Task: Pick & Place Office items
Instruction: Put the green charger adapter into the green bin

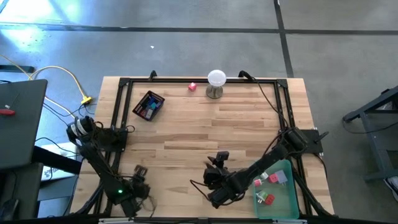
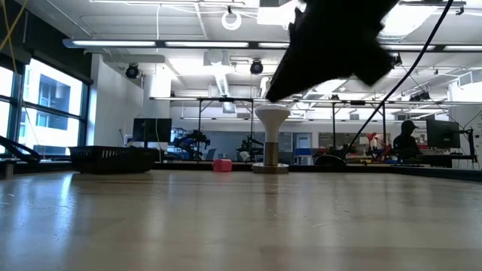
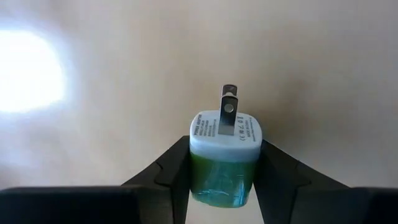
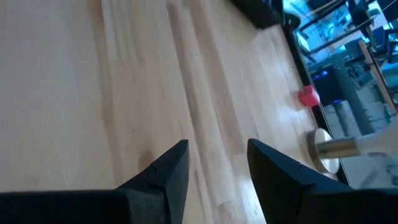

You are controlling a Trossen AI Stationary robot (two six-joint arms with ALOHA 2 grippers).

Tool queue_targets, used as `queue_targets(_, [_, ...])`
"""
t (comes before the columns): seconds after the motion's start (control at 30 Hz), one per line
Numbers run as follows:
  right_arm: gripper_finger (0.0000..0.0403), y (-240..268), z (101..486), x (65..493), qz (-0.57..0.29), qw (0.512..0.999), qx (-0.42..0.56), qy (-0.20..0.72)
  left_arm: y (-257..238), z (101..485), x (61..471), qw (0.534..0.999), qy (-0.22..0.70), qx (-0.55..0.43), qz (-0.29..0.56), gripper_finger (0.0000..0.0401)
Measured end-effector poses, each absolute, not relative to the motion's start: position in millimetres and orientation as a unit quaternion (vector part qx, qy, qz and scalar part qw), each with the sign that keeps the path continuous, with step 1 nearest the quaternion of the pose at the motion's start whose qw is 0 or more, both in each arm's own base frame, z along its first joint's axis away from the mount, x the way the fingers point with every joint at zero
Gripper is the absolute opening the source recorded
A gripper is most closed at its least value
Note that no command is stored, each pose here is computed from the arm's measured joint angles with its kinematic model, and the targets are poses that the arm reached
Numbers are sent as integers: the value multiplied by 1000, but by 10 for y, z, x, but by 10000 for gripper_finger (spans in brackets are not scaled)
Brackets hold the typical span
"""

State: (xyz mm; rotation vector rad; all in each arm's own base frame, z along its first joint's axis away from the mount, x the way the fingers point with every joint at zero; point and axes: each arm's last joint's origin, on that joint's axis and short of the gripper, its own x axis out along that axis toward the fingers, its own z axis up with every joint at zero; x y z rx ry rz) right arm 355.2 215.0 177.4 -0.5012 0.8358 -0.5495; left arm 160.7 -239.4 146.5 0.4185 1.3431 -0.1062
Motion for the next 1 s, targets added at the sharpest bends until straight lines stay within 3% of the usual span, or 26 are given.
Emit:
queue_targets(0.23, [149,2339,2114,3336,-267,876,-231,328,-2137,1893,1862,865,382,306,114,126])
queue_targets(0.47, [148,2514,2495,3047,-284,915,-166,233,-1927,2097,2206,830,277,437,210,126])
queue_targets(0.67, [148,2530,2623,2972,-349,928,-79,107,-1695,2260,2691,806,239,432,325,125])
queue_targets(1.0, [148,2412,2588,3094,-381,921,-22,71,-1485,2290,3213,785,254,489,284,125])
